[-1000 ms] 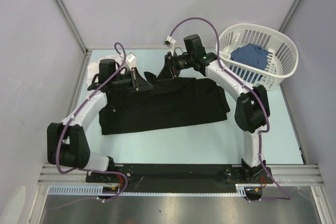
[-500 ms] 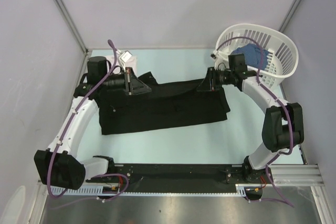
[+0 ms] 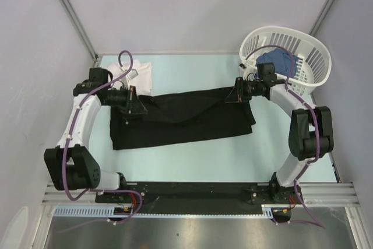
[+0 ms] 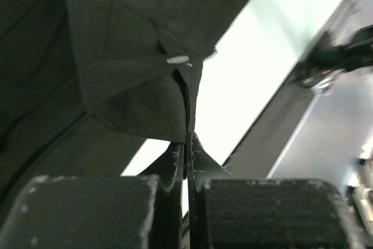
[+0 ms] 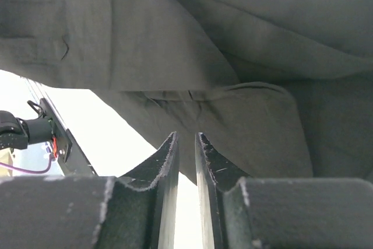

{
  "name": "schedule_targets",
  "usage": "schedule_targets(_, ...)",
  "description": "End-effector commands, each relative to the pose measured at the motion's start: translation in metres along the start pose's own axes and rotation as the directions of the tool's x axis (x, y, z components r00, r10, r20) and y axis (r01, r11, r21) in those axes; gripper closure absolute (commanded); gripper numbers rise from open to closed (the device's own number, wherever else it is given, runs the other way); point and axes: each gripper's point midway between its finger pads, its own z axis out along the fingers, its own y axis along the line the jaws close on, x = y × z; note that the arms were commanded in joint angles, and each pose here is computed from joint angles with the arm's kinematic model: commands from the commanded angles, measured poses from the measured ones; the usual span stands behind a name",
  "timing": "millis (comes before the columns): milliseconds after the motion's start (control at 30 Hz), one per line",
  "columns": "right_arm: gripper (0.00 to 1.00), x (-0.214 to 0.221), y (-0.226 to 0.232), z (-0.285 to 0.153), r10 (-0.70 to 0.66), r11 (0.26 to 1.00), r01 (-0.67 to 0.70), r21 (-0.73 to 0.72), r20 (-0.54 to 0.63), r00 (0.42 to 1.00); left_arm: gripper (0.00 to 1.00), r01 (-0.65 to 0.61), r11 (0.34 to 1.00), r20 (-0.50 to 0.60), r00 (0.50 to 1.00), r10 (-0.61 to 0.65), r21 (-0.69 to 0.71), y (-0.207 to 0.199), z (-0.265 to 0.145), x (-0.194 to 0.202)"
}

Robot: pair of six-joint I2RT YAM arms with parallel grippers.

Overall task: Fold and stack the long sleeve shirts
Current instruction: Fold the shirt

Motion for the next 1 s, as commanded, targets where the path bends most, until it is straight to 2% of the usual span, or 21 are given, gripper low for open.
schedule_targets(0, 0.78, -0.009, -0.006, 0.0, -0.008, 1.0, 0.007, 0.004, 0.028, 1.0, 1.0, -0.117, 0.989, -0.051, 0.992, 0.113, -0.086, 0.034, -0.012, 0.005)
schedule_targets(133, 0.73, -0.016, -0.003, 0.0, -0.098, 0.995, 0.097, 0.018, 0.021, 0.995, 1.0, -0.064, 0.993, -0.057, 0.997, 0.059, -0.102, 0.059, -0.012, 0.004)
schedule_targets(267, 0.73, 0.008, -0.011, 0.007, -0.03, 0.999, 0.03, 0.027, -0.03, 0.999, 1.0, -0.032, 0.995, -0.045, 0.999, 0.028, -0.09, 0.064, -0.007, 0.003)
schedule_targets(333, 0.73, 0.01, -0.017, 0.009, -0.006, 0.999, 0.007, 0.045, -0.019, 1.0, 1.0, -0.007, 0.996, -0.053, 0.999, 0.003, -0.091, 0.067, -0.004, 0.006)
schedule_targets(467, 0.69, -0.002, -0.012, 0.011, -0.052, 0.998, 0.052, 0.033, 0.011, 0.999, 1.0, 0.039, 0.994, -0.06, 0.997, -0.046, -0.103, 0.074, 0.0, 0.015)
schedule_targets(533, 0.69, 0.003, -0.009, 0.016, -0.069, 0.997, 0.07, 0.031, -0.016, 0.997, 1.0, 0.058, 0.991, -0.057, 0.996, -0.065, -0.118, 0.079, 0.002, 0.017)
schedule_targets(767, 0.71, 0.04, -0.06, 0.034, -0.05, 0.981, 0.082, 0.178, -0.174, 0.983, 0.98, 0.129, 0.971, -0.047, 0.989, -0.141, -0.203, 0.114, -0.002, 0.019)
schedule_targets(967, 0.76, 0.061, -0.098, 0.032, 0.024, 0.951, 0.051, 0.305, -0.235, 0.972, 0.93, 0.187, 0.942, -0.067, 0.975, -0.213, -0.278, 0.143, -0.001, 0.038)
